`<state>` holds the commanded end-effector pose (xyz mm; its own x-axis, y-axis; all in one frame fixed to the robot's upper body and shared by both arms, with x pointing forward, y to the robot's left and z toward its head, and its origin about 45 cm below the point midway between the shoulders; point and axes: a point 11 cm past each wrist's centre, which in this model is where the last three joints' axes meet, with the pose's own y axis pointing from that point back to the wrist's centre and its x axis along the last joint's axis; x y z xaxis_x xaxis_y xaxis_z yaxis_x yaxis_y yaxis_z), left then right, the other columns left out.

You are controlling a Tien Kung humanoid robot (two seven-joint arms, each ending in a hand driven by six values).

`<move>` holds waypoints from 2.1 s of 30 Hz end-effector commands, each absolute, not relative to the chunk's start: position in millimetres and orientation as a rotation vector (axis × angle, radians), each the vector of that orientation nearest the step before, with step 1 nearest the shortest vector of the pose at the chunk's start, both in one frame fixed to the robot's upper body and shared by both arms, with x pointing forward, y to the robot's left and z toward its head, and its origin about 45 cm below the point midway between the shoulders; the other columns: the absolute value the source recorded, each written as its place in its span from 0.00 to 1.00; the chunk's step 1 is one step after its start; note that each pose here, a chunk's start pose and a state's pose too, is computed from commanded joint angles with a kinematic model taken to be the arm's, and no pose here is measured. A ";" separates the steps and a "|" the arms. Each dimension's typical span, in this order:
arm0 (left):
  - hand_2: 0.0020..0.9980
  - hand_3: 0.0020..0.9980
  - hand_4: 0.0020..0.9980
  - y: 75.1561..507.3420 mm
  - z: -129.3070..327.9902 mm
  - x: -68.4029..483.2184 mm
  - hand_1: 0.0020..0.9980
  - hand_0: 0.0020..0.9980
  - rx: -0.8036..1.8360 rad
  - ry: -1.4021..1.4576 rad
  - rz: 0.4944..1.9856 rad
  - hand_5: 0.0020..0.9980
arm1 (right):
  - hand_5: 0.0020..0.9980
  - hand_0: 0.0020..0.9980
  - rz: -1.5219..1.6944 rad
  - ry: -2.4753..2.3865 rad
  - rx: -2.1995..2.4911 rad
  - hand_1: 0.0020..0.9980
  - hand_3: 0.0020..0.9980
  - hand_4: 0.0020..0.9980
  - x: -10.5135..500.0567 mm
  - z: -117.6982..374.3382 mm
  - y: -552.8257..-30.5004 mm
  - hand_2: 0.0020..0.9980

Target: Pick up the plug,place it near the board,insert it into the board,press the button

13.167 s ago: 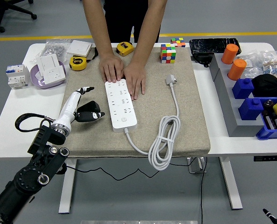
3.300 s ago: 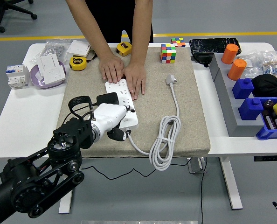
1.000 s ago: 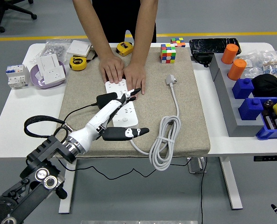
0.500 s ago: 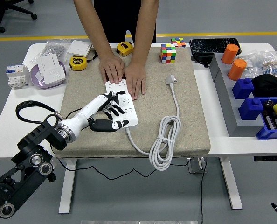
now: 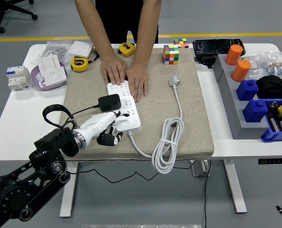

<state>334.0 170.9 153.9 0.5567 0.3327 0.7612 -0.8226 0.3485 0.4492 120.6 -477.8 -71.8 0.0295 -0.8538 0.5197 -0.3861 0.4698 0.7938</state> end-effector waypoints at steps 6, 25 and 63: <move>0.15 0.89 0.50 167.6 146.5 333.1 0.04 0.07 0.941 -0.607 0.799 0.00 | 1.00 0.95 -0.509 -1.575 1.111 0.90 0.87 1.00 121.3 -71.6 -477.8 0.85; 0.15 0.88 0.50 170.9 136.3 336.0 0.04 0.07 0.974 -0.607 0.811 0.00 | 1.00 0.95 -0.513 -1.566 1.109 0.90 0.87 1.00 117.4 -72.6 -478.0 0.85; 0.15 0.87 0.49 177.0 135.4 342.8 0.03 0.07 0.991 -0.632 0.839 0.00 | 1.00 0.95 -0.515 -1.569 1.111 0.90 0.87 1.00 118.5 -72.7 -477.3 0.85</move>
